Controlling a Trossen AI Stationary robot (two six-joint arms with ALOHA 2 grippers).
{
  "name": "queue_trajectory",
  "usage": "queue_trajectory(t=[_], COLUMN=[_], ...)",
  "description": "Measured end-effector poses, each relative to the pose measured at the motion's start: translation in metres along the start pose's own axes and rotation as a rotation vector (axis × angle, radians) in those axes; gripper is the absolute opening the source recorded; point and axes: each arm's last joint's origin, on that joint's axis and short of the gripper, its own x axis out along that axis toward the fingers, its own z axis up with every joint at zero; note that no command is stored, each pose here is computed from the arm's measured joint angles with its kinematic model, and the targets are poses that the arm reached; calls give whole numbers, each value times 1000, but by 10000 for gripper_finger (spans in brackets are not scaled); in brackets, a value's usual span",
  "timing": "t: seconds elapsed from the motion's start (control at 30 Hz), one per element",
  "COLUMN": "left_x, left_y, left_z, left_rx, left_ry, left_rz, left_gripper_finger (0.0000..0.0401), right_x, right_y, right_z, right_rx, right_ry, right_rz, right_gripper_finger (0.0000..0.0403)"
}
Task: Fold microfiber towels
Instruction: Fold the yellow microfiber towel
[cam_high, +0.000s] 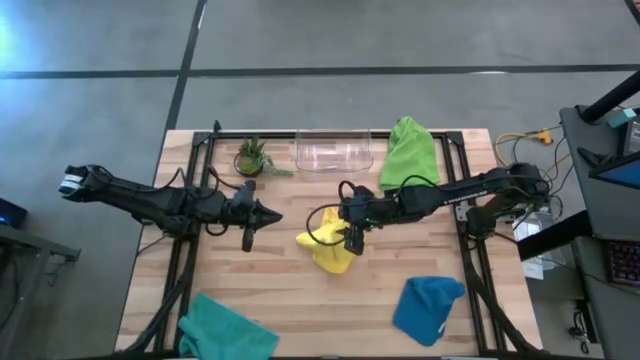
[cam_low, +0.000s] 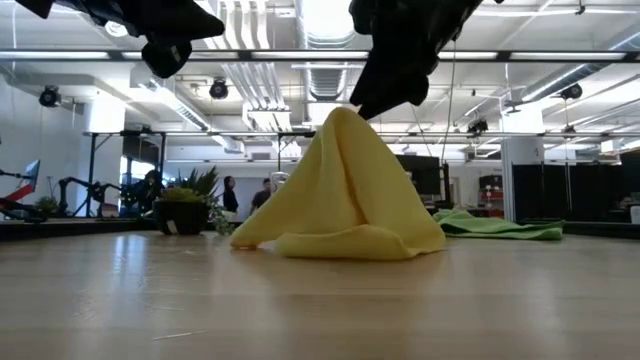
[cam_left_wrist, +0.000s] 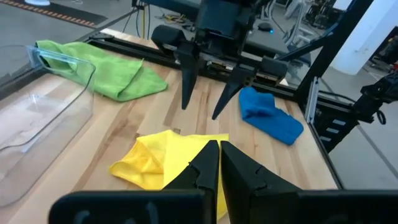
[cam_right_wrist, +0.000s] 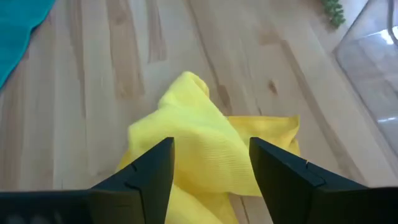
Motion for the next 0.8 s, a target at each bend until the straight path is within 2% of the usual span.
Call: queue_trajectory(t=[0.17, 0.3, 0.43, 0.57, 0.8], left_x=[-2, -3, -1, 2, 2], left_y=[0, 0, 1, 1, 1], left_z=[1, 1, -1, -5, -5], left_rx=[-1, -2, 0, 4, 4], left_ry=[-4, -8, -1, 19, 27], left_rz=[-1, -2, 0, 7, 8], left_gripper_finger=[0, 0, 0, 0, 0], right_x=[-5, -14, -15, 7, 56], right_y=[11, 40, 71, 87, 82], right_z=[-14, -42, -74, -97, -104], right_rx=[19, 1, -78, -210, -207], right_ry=[62, 79, 14, -79, -9], right_rz=[50, 147, 246, 192, 91], right_gripper_finger=[203, 203, 203, 203, 203])
